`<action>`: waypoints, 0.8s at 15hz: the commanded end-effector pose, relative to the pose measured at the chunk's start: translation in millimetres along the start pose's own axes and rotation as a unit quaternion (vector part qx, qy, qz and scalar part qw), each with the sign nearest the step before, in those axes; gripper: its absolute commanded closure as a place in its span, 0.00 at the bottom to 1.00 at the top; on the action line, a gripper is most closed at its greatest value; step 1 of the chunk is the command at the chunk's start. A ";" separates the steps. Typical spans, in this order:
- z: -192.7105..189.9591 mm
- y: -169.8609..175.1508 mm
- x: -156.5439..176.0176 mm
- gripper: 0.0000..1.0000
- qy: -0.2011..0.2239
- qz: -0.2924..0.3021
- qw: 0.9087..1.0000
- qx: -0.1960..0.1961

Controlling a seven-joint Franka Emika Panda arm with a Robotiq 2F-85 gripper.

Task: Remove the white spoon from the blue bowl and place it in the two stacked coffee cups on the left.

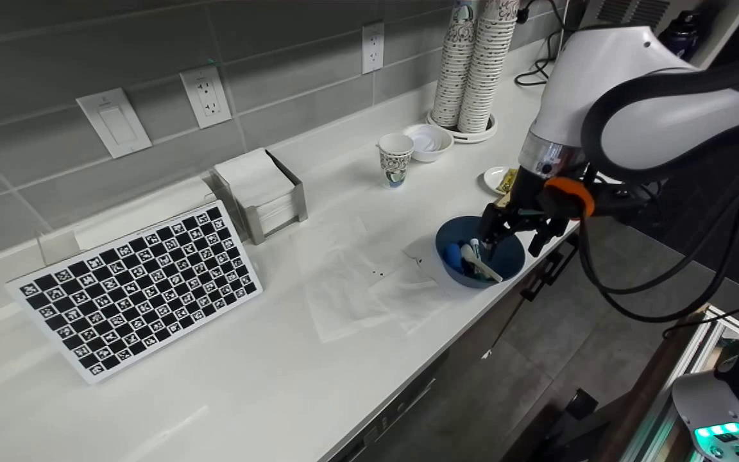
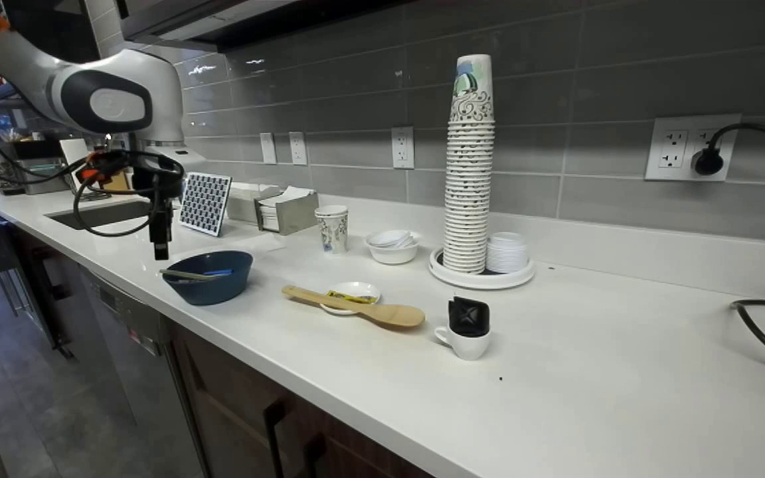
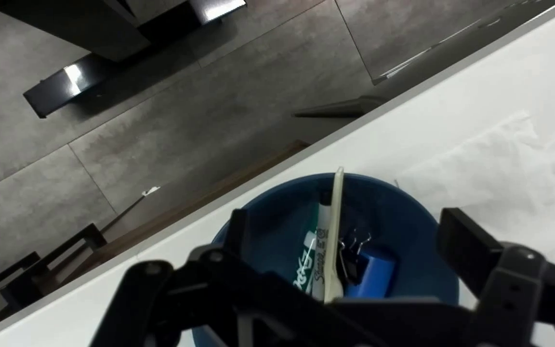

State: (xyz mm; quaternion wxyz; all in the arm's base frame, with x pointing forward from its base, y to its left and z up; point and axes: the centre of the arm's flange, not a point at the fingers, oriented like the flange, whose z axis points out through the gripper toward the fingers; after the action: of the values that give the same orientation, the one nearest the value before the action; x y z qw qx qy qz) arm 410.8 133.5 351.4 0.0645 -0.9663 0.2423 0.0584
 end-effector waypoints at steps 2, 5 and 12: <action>30.6 -16.5 12.6 0.09 -0.012 0.022 1.000 0.007; 40.5 -18.5 21.6 0.19 -0.014 0.031 0.999 0.009; 48.1 -20.4 42.6 0.37 -0.016 0.057 0.998 0.018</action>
State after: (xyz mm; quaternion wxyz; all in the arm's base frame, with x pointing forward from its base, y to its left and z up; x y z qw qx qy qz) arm 441.7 134.3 305.7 0.0708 -0.9554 0.2776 0.0714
